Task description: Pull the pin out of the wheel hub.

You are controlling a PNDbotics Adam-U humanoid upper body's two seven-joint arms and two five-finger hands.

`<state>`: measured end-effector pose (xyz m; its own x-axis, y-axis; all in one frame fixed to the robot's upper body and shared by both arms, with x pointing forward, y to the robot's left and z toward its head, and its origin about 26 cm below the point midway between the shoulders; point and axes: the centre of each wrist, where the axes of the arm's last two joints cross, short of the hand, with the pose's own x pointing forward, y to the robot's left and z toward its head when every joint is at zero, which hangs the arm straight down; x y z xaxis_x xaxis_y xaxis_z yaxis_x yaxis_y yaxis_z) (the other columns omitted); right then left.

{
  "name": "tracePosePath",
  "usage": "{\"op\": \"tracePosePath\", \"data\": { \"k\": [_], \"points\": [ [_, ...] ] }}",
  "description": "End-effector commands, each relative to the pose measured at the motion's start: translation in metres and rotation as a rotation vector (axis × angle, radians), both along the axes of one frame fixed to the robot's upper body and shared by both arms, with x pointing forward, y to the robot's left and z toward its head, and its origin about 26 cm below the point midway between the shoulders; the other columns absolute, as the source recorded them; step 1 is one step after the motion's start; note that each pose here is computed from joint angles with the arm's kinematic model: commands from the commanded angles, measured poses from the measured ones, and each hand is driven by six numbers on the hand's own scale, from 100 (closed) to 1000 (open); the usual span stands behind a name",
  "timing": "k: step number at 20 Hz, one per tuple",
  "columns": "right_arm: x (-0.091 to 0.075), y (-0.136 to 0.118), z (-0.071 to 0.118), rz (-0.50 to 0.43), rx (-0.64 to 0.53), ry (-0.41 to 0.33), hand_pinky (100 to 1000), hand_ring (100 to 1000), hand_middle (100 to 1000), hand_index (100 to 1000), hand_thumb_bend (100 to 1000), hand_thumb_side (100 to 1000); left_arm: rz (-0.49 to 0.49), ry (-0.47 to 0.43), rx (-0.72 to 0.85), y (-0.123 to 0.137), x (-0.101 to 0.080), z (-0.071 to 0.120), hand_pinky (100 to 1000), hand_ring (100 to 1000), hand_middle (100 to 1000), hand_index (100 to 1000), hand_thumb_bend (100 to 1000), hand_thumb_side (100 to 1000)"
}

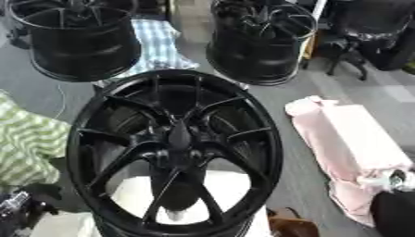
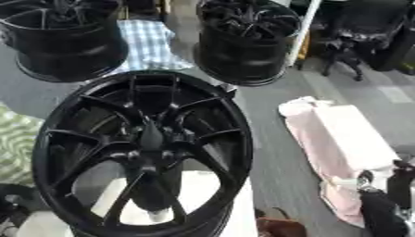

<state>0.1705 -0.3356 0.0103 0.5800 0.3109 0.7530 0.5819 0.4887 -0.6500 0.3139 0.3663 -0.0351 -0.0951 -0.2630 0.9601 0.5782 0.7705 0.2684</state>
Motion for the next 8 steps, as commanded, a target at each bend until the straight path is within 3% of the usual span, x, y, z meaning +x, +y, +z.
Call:
{"op": "tracePosePath", "data": {
  "k": [1,8],
  "points": [
    [0.016,0.009,0.000,0.044,0.003,-0.060,752,762,811,865,293,376,-0.114,-0.102,0.051,0.008,0.006,0.012,591,100,586,740,100,923],
    [0.060,0.038,0.024,0.335,0.031,-0.263,731,730,785,849,225,328,-0.130,-0.111,0.045,0.001,0.011,0.015,590,100,586,739,100,924]
  ]
}}
